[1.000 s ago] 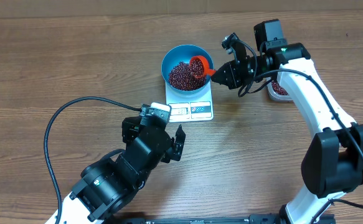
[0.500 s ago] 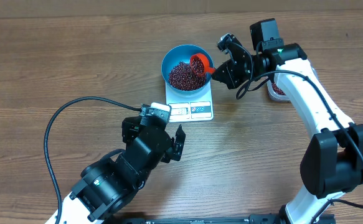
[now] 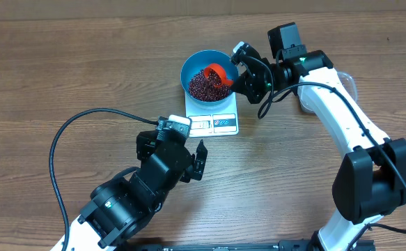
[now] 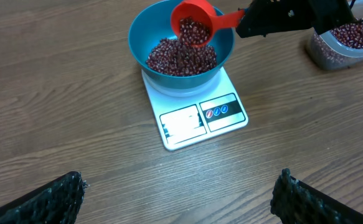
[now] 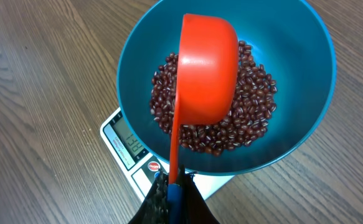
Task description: Scoop item into bowl and weigh 150g on scale
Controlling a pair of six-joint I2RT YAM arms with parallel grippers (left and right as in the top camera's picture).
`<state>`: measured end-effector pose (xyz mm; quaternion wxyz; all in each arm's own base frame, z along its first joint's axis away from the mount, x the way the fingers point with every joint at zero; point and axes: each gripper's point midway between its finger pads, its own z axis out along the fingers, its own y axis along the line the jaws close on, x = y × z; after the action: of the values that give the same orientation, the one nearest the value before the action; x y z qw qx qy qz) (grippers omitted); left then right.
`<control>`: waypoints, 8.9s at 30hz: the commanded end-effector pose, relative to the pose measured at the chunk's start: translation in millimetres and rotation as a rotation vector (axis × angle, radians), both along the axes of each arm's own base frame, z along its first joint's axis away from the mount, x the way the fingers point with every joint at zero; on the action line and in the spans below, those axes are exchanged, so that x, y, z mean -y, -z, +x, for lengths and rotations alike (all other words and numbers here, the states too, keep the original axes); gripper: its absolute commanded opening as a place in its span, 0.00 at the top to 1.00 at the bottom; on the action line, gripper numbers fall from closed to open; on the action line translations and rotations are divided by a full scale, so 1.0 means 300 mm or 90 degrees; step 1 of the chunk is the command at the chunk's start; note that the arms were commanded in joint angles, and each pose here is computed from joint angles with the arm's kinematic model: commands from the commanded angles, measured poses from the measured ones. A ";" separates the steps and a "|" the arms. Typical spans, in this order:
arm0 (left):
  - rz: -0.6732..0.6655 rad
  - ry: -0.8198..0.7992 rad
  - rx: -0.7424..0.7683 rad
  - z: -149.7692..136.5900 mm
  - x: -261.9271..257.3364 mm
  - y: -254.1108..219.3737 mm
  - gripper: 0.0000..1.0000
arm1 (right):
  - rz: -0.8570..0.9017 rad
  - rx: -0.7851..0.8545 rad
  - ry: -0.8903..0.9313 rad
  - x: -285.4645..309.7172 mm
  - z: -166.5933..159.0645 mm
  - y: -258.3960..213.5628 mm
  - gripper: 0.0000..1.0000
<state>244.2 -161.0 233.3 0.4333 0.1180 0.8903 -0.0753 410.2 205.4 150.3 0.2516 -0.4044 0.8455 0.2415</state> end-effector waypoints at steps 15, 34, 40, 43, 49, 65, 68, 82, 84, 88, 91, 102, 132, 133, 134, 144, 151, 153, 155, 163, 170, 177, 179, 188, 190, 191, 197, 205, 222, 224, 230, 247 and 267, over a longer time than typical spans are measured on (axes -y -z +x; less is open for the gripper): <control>-0.005 -0.008 -0.005 0.003 -0.003 0.010 0.00 | 0.005 0.015 0.004 -0.010 0.019 -0.032 0.96; -0.005 -0.008 -0.005 0.003 -0.003 0.010 0.00 | 0.005 0.015 0.004 -0.010 0.019 -0.032 0.96; -0.005 -0.008 -0.005 0.003 -0.003 0.010 0.00 | 0.005 0.015 0.004 -0.010 0.019 -0.032 0.96; -0.005 -0.008 -0.005 0.003 -0.003 0.010 0.00 | 0.005 0.015 0.004 -0.010 0.019 -0.032 0.96; -0.005 -0.008 -0.005 0.003 -0.003 0.010 0.00 | 0.005 0.015 0.004 -0.010 0.019 -0.032 0.96; -0.005 -0.008 -0.005 0.003 -0.003 0.010 0.00 | 0.016 0.012 -0.002 -0.019 0.014 -0.037 0.96; -0.005 -0.008 -0.005 0.003 -0.003 0.010 0.00 | 0.018 0.010 -0.002 -0.020 0.012 -0.038 0.96; -0.005 -0.008 -0.005 0.003 -0.003 0.010 0.01 | 0.099 -0.076 0.061 -0.020 0.003 -0.069 0.96; -0.005 -0.008 -0.005 0.003 -0.003 0.010 0.00 | 0.132 -0.094 0.063 -0.020 0.000 -0.088 0.96; -0.005 -0.008 -0.005 0.002 -0.003 0.010 0.00 | 0.222 -0.134 0.049 -0.014 -0.016 -0.148 0.96; -0.005 -0.008 -0.005 0.003 -0.003 0.010 0.00 | 0.260 -0.161 0.062 0.006 -0.013 -0.173 0.96; -0.005 -0.008 -0.005 0.002 -0.003 0.010 0.00 | 0.362 -0.240 0.120 0.127 -0.001 -0.235 0.96; -0.005 -0.008 -0.005 0.003 -0.003 0.010 0.01 | 0.374 -0.231 0.390 0.701 -0.041 -0.261 0.96; -0.005 -0.008 -0.005 0.003 -0.003 0.010 0.00 | 0.370 -0.226 0.391 0.710 -0.048 -0.266 0.96; -0.005 -0.008 -0.005 0.003 -0.003 0.010 0.00 | 0.369 -0.222 0.391 0.714 -0.055 -0.272 0.96; -0.005 -0.008 -0.005 0.003 -0.003 0.010 0.00 | 0.278 -0.220 0.467 0.804 -0.113 -0.251 0.96; -0.005 -0.008 -0.005 0.003 -0.003 0.010 0.01 | 0.208 -0.215 0.512 0.870 -0.131 -0.212 0.96; -0.005 -0.008 -0.004 0.003 -0.003 0.010 0.00 | 0.132 -0.209 0.538 0.921 -0.142 -0.168 0.96; -0.005 -0.008 -0.004 0.003 -0.003 0.010 0.00 | 0.059 -0.204 0.566 0.972 -0.151 -0.132 0.96; -0.005 -0.008 -0.005 0.003 -0.003 0.010 0.00 | 0.007 -0.193 0.580 1.003 -0.148 -0.112 0.96; -0.005 -0.008 -0.005 0.003 -0.003 0.010 0.00 | -0.104 -0.182 0.579 1.006 -0.146 -0.078 0.96; -0.005 -0.008 -0.005 0.003 -0.003 0.010 0.00 | -0.250 -0.148 0.572 1.001 -0.131 -0.060 0.96; -0.005 -0.008 -0.005 0.003 -0.003 0.010 0.00 | -0.286 -0.139 0.587 1.007 -0.128 -0.061 0.96; -0.005 -0.008 -0.005 0.003 -0.003 0.010 0.01 | -0.349 -0.116 0.595 1.001 -0.116 -0.067 0.96; -0.005 -0.008 -0.005 0.003 -0.003 0.010 0.00 | -0.349 -0.113 0.596 1.003 -0.113 -0.069 0.96; -0.005 -0.008 -0.005 0.003 -0.003 0.010 0.00 | -0.348 -0.111 0.596 1.003 -0.111 -0.069 0.96; -0.005 -0.008 -0.005 0.003 -0.003 0.010 0.00 | -0.347 -0.106 0.598 1.005 -0.105 -0.071 0.96; -0.005 -0.008 -0.005 0.003 -0.003 0.010 0.00 | -0.312 -0.109 0.603 0.980 -0.092 -0.072 0.96; -0.005 -0.008 -0.005 0.003 -0.003 0.010 0.00 | -0.017 -0.242 0.725 0.799 -0.044 -0.063 0.96; -0.005 -0.008 -0.005 0.003 -0.003 0.010 0.00 | -0.017 -0.243 0.725 0.799 -0.044 -0.063 0.92; -0.005 -0.008 -0.005 0.003 -0.003 0.010 0.00 | -0.020 -0.248 0.725 0.799 -0.045 -0.054 0.80; -0.005 -0.008 -0.005 0.003 -0.003 0.010 0.00 | -0.052 -0.283 0.730 0.815 -0.040 0.031 0.76; -0.005 -0.008 -0.005 0.003 -0.003 0.010 0.00 | -0.115 -0.338 0.710 0.884 -0.158 0.033 0.00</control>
<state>244.2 -161.0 233.3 0.4333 0.1180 0.8903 -0.0753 361.6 -52.5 135.5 0.0786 0.1732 0.9764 0.1019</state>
